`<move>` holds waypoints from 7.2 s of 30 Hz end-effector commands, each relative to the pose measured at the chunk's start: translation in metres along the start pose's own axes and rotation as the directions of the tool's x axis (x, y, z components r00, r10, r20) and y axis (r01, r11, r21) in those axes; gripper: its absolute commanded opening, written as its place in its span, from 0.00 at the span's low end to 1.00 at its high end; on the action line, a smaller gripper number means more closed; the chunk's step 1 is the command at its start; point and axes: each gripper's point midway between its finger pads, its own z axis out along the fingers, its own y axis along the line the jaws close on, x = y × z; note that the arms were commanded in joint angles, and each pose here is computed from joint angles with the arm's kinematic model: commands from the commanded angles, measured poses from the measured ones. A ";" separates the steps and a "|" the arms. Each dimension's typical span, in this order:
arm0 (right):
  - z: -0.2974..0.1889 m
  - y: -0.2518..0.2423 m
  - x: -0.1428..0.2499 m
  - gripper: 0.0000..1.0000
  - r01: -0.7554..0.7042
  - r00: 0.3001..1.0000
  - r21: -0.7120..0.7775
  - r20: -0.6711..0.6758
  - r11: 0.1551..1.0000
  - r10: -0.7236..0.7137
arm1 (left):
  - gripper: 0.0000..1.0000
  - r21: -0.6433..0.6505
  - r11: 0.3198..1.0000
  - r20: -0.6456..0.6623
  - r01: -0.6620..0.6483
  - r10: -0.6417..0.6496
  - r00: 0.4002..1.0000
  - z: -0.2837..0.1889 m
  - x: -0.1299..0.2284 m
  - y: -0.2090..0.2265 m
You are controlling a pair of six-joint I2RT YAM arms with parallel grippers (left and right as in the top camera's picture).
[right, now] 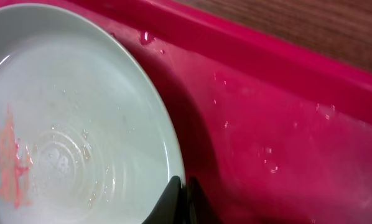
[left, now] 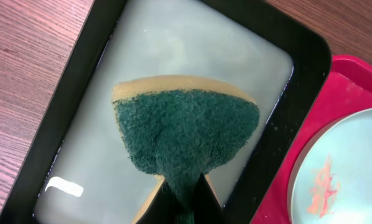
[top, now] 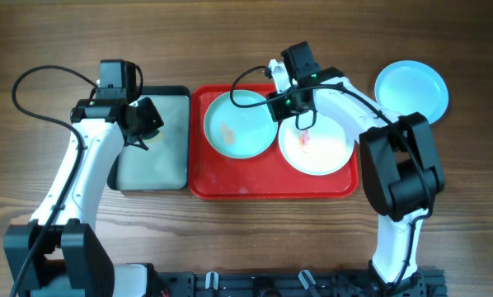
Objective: Clean dirty plates on tray and stack at the side
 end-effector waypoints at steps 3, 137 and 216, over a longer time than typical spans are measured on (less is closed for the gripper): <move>-0.023 0.006 0.013 0.04 -0.243 0.968 0.028 -0.053 0.970 0.244 | 0.04 0.016 0.996 -0.007 -0.083 0.083 0.997 0.000 0.003 -0.003; -0.015 -0.003 -0.017 0.21 -0.132 0.989 -0.186 0.048 0.974 0.143 | 0.04 0.320 0.919 0.043 -0.229 0.228 0.973 -0.002 0.051 -0.149; 0.011 0.029 0.006 0.04 -0.140 0.990 -0.294 -0.026 0.945 0.138 | 0.04 0.302 0.929 -0.093 -0.215 0.253 0.963 0.033 0.074 -0.148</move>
